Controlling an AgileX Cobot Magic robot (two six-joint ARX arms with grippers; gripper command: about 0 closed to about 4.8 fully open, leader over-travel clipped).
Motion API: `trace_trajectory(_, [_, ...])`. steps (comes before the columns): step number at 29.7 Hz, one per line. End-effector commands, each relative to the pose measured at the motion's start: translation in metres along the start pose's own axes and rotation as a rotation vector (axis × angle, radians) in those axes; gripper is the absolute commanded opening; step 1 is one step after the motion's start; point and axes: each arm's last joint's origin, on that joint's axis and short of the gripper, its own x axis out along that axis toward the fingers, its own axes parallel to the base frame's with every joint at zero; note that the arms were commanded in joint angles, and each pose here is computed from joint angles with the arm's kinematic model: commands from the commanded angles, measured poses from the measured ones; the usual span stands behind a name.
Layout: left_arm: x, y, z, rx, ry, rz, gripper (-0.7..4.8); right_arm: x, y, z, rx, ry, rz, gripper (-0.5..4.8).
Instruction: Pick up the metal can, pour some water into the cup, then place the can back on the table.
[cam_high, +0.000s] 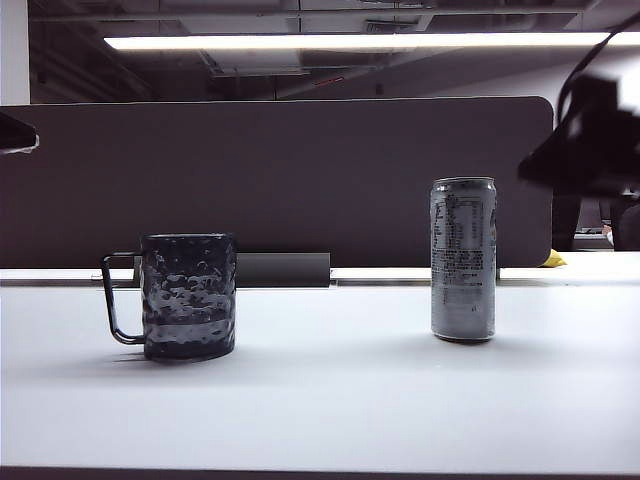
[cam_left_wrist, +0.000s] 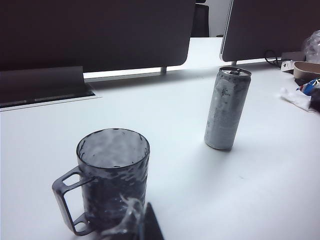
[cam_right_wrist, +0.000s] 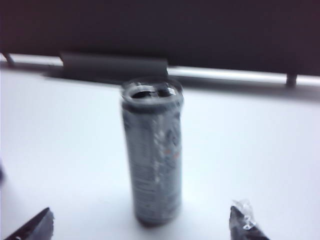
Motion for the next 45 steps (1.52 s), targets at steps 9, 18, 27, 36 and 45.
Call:
trace_trajectory(9, [0.000,0.000,0.001,0.002,-0.012,0.003,-0.05,0.088,0.011,0.006,-0.004,0.094,0.041,4.79])
trace_trajectory(18, [0.000,0.000,0.001,0.002,-0.011,0.000,-0.05,0.104,0.011,0.018,-0.011,0.054,-0.012,4.79])
trace_trajectory(27, [0.000,0.000,0.001,0.002,-0.012,0.000,-0.05,0.132,0.012,0.003,-0.016,0.110,-0.043,4.79])
trace_trajectory(36, [0.000,0.000,0.001,0.002,-0.011,0.000,-0.05,0.143,0.008,-0.009,-0.002,0.149,-0.106,4.79])
trace_trajectory(45, [0.000,0.000,0.001,0.002,-0.011,0.000,-0.05,0.143,0.008,-0.008,-0.002,0.143,-0.116,4.79])
